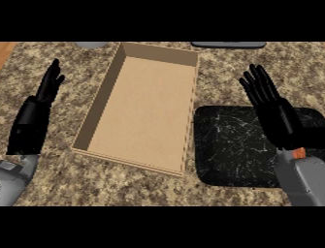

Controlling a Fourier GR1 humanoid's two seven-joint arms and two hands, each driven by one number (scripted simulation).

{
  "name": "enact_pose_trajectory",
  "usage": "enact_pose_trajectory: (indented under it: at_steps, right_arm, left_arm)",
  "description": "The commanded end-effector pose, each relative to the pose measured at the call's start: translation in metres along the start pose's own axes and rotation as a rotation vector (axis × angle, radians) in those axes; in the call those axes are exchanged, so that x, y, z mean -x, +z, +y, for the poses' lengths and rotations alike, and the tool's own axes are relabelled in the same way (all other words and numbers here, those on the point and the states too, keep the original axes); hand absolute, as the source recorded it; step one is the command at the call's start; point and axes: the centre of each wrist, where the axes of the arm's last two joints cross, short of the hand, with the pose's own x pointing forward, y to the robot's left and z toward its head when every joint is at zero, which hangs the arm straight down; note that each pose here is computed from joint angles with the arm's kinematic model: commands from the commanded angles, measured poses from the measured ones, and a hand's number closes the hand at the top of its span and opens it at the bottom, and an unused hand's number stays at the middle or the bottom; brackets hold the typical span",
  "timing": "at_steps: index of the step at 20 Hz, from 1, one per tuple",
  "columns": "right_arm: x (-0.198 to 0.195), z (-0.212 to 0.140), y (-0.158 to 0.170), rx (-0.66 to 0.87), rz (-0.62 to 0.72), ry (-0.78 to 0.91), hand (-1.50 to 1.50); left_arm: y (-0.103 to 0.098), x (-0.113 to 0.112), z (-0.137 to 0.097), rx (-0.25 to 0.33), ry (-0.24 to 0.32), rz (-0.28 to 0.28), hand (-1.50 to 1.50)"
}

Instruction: Pick the sweet potato from the tray and place it in the cardboard box

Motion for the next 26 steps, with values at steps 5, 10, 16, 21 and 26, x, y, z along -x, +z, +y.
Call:
enact_pose_trajectory:
  at_steps: [5,10,16,21,26]
  right_arm:
    - [-0.020,-0.113,0.063,-0.059,0.194,0.013,-1.50]
    - [-0.054,-0.122,0.070,-0.347,0.283,0.662,-1.50]
    - [-0.008,-0.182,0.161,-0.194,0.071,0.237,-1.50]
    - [-0.048,-0.212,0.124,-0.305,0.077,0.527,-1.50]
    - [-0.074,-0.218,0.096,-0.491,0.196,0.786,-1.50]
  left_arm:
    - [0.028,0.079,0.048,-0.135,-0.153,0.279,0.00]
    - [0.042,0.094,0.058,-0.137,-0.161,0.367,0.00]
    - [0.047,0.105,0.063,-0.129,-0.137,0.367,0.00]
    - [0.033,0.102,0.069,-0.098,-0.136,0.350,0.00]
    - [0.022,0.099,0.074,-0.100,-0.118,0.350,0.00]
